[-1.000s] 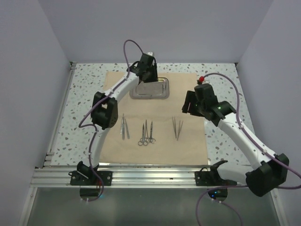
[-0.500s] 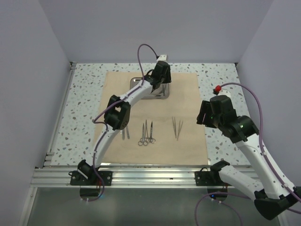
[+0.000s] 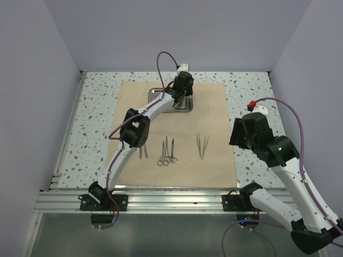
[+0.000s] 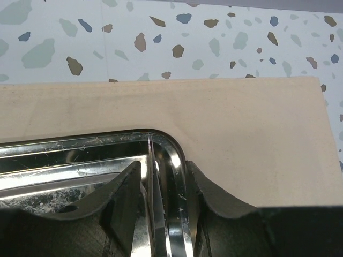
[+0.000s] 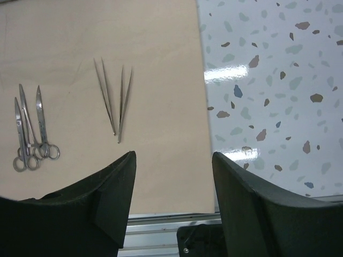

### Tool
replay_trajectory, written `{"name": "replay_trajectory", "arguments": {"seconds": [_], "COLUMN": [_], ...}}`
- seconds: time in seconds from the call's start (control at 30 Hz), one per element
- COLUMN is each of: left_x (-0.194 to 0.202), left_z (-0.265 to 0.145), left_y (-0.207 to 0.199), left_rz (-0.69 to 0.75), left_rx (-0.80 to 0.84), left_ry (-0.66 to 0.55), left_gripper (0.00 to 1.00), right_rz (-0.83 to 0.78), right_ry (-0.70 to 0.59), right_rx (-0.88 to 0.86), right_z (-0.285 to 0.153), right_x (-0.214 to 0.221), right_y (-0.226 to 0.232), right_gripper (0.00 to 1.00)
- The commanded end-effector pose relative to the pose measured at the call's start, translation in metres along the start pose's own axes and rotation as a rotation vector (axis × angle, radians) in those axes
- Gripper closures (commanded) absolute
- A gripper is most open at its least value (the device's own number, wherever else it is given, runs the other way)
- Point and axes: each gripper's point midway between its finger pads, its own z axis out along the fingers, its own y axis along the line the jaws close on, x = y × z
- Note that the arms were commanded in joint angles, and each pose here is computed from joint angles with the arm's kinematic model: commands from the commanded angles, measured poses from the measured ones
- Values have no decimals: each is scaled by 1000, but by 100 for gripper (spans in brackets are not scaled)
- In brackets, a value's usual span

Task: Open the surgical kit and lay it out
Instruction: Pick up the medical item from the container.

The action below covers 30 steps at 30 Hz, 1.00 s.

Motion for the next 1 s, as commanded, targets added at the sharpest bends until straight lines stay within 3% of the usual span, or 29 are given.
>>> {"name": "replay_trajectory", "arguments": {"seconds": [0.0,0.33,0.47,0.6,0.67,0.97], "left_x": [-13,19,34,45,46,-23], "left_z": [5,10,12,11,9,-14], "left_y": [-11,-4,0,7,6,-20], "left_rz": [-22,-1,2,16,22,-21], "left_rx": [24,-17,-24,-50,-42,43], "left_ry": [-57,16,59,92,100,-28], "left_gripper": [58,63,76,99,100,100], "right_rz": [-31,-42,-42,-36,-36,-21], "right_ry": [-7,-14,-23,-29,-28,-42], "right_rx": [34,40,41,40,38,-2], "right_z": [0,4,4,4,4,2], "right_x": [-1,-3,-4,-3,-2,-3], "right_y": [-7,-7,-7,-8,-8,-3], "right_gripper": [38,38,38,38,38,40]}}
